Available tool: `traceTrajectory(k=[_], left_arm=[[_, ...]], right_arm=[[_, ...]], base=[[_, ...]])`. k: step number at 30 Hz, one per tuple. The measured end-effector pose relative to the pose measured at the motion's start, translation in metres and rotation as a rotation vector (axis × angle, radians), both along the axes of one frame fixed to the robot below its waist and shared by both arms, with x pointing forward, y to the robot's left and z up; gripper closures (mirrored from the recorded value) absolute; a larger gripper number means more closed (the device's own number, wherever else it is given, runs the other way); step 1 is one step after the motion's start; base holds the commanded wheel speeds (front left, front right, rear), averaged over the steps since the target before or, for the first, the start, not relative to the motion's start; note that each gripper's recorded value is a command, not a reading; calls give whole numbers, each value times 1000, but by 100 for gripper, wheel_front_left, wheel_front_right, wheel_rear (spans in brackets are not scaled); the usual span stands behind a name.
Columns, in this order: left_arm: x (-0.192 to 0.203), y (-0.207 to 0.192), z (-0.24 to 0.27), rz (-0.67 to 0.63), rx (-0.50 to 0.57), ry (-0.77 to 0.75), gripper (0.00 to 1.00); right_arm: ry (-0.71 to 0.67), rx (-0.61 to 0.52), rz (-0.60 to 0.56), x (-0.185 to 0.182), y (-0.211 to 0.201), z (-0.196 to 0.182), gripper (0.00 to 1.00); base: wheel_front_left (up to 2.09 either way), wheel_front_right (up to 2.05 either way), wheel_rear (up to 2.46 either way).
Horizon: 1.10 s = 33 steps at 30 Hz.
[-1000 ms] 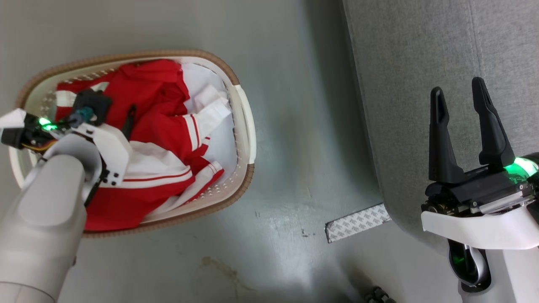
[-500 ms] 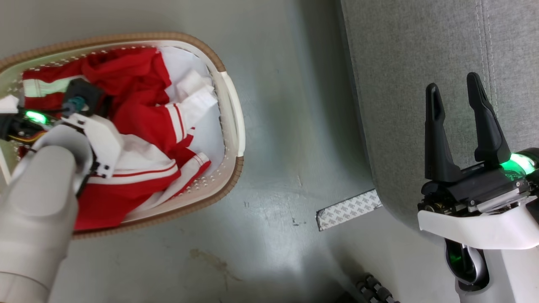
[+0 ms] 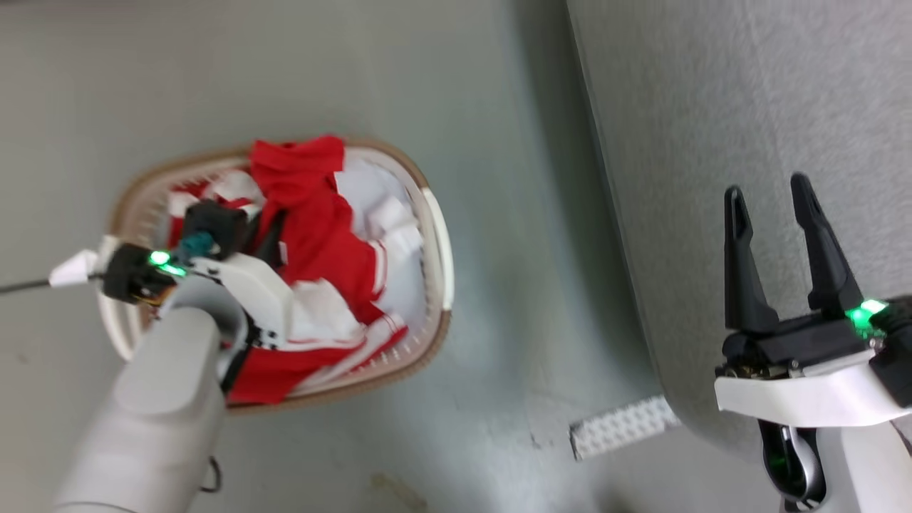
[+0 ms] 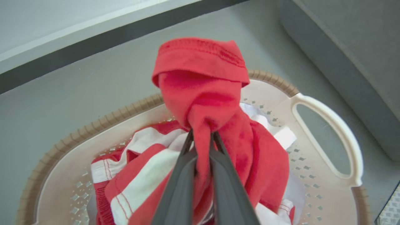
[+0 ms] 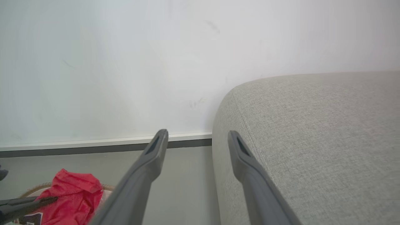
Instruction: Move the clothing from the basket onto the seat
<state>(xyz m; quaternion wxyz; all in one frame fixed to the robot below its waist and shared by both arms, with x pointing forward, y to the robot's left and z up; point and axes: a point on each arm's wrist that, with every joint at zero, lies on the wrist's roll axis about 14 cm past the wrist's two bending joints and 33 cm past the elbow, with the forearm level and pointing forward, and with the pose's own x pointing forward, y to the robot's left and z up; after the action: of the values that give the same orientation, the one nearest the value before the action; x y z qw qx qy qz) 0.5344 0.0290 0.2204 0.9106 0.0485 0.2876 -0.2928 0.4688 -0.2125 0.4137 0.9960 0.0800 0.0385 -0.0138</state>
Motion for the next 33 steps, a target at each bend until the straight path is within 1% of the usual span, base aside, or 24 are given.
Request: traceTrajectory(k=[3, 8, 14, 18, 27, 33], left_arm=[[1, 0, 36, 33, -43, -57, 100], [-11, 8, 91, 97, -105, -129, 100], [-29, 19, 165, 183, -191, -259, 100], [-48, 32, 206, 240, -236, -343, 100], [-97, 48, 274, 299, -315, -492, 100], [-111, 59, 307, 321, -337, -563, 100]], right_arm=[[-26, 4, 1, -7, 2, 15, 0], [-57, 14, 0, -27, 6, 37, 0], [-83, 11, 0, -58, 10, 57, 0], [-112, 16, 14, -77, 16, 71, 0], [-165, -6, 39, -113, 24, 91, 0], [-210, -16, 101, -115, 44, 105, 0]], base=[[0, 0, 0], [0, 0, 0], [0, 0, 0], [0, 0, 0], [0, 0, 0], [0, 0, 0]])
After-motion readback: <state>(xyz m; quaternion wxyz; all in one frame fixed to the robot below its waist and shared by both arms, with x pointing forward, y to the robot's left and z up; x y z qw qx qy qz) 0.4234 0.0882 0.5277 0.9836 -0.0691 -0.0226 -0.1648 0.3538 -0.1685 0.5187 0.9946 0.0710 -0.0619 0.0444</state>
